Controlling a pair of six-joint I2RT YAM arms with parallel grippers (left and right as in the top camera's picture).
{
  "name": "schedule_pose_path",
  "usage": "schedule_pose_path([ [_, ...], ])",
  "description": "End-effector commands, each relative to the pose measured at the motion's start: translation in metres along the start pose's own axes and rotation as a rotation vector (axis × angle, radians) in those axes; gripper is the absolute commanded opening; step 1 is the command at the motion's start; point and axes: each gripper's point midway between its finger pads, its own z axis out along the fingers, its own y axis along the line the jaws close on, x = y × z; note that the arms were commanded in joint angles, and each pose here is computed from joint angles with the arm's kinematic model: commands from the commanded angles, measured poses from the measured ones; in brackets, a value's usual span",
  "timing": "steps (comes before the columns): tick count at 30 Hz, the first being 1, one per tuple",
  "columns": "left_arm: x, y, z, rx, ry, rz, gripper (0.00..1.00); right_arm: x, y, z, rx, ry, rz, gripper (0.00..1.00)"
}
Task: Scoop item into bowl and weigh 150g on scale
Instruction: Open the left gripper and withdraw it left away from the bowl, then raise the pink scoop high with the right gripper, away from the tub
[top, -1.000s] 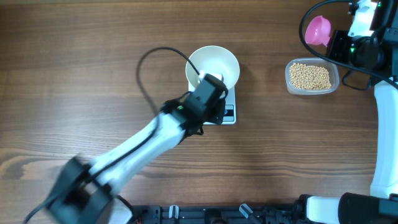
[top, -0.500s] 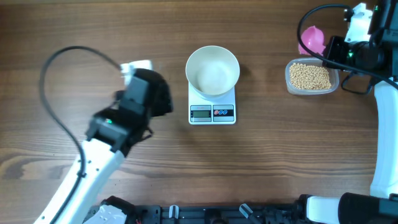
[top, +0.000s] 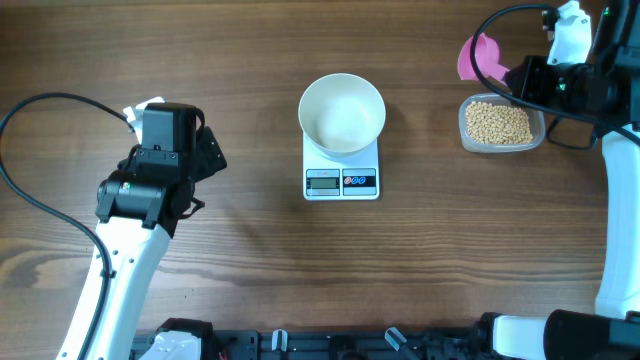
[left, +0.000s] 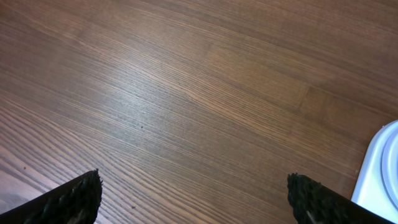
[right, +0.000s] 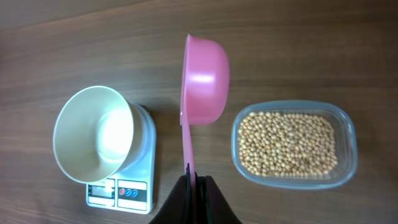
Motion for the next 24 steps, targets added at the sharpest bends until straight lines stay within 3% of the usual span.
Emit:
schedule_pose_path([
  [1, -0.001, 0.005, 0.001, -0.020, -0.005, 0.000, 1.00, -0.018, 0.022, -0.010, -0.117, -0.080, -0.066, 0.04],
  [11, -0.001, 0.005, 0.001, -0.020, -0.005, 0.000, 1.00, -0.065, 0.034, -0.021, -0.177, -0.274, -0.102, 0.04],
  [24, -0.001, 0.005, 0.001, -0.020, -0.005, 0.000, 1.00, -0.071, 0.011, -0.027, -0.156, -0.293, 0.080, 0.04],
])
